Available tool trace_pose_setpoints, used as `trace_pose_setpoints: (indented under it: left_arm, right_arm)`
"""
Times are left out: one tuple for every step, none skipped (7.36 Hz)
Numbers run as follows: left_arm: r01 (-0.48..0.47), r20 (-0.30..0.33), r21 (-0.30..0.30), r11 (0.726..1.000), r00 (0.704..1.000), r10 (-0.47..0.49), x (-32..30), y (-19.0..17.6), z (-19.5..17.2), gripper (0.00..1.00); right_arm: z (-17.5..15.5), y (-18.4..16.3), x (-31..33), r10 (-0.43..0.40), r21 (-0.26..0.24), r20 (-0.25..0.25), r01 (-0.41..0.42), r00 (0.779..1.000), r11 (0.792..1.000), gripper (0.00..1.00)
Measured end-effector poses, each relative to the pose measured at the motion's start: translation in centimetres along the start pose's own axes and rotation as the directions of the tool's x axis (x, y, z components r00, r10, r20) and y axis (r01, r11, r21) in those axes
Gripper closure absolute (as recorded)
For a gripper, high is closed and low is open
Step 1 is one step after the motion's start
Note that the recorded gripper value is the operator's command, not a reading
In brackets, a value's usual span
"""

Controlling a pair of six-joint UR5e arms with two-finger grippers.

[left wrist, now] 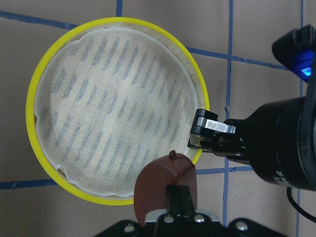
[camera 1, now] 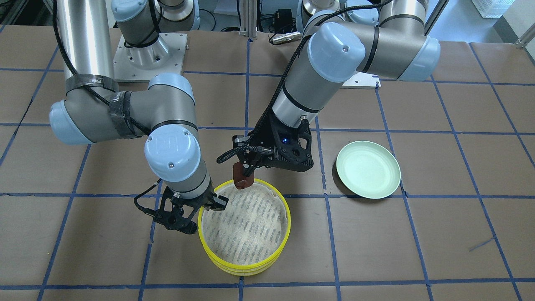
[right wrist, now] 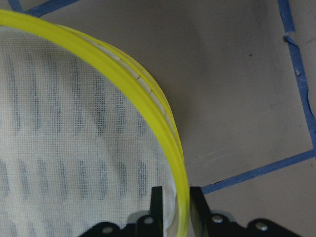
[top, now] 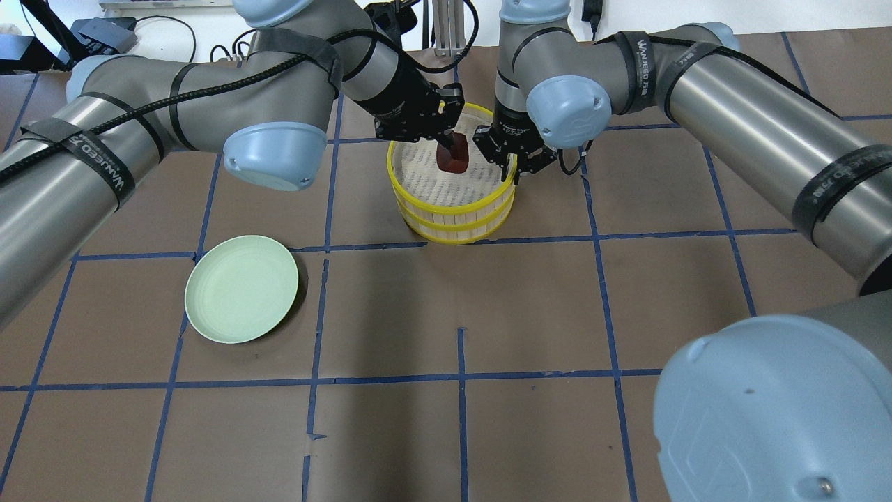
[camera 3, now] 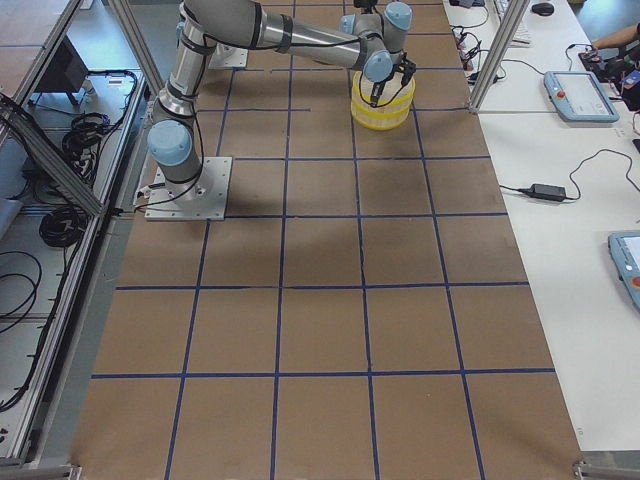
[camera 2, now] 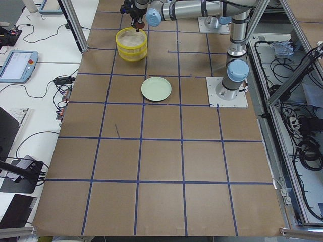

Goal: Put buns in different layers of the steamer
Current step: 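Lower the brown bun into the top tier with the left gripper while the right rises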

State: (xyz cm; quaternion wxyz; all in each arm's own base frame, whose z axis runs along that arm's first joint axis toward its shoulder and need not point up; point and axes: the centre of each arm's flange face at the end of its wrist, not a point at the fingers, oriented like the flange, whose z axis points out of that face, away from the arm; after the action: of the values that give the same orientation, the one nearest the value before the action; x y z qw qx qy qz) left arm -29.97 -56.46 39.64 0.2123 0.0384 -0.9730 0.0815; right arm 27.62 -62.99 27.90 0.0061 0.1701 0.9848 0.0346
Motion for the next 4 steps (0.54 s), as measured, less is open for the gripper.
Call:
trace_pose_setpoints:
  left_arm:
    - [-0.003, 0.001, 0.003, 1.0, 1.0, 0.003, 0.0, 0.0, -0.1, 0.99]
    - [-0.007, 0.002, 0.005, 1.0, 1.0, 0.007, 0.1, 0.0, -0.2, 0.99]
    - [-0.015, 0.008, 0.008, 1.0, 1.0, 0.015, 0.0, -0.1, -0.2, 0.99]
    - [-0.03, 0.021, 0.01, 0.999, 0.999, 0.03, -0.2, -0.2, 0.0, 0.99]
  right_arm:
    - [-0.1, 0.1, 0.0, -0.011, 0.001, 0.001, 0.011, 1.0, 1.0, 0.42]
    - [-0.6, 0.2, 0.2, -0.04, 0.008, 0.002, 0.04, 0.999, 0.999, 0.37]
    - [-1.9, 0.0, 0.9, -0.09, 0.026, 0.005, 0.09, 0.996, 0.996, 0.35]
    - [-3.9, -0.7, 2.8, -0.114, 0.046, 0.015, 0.113, 0.993, 0.993, 0.34]
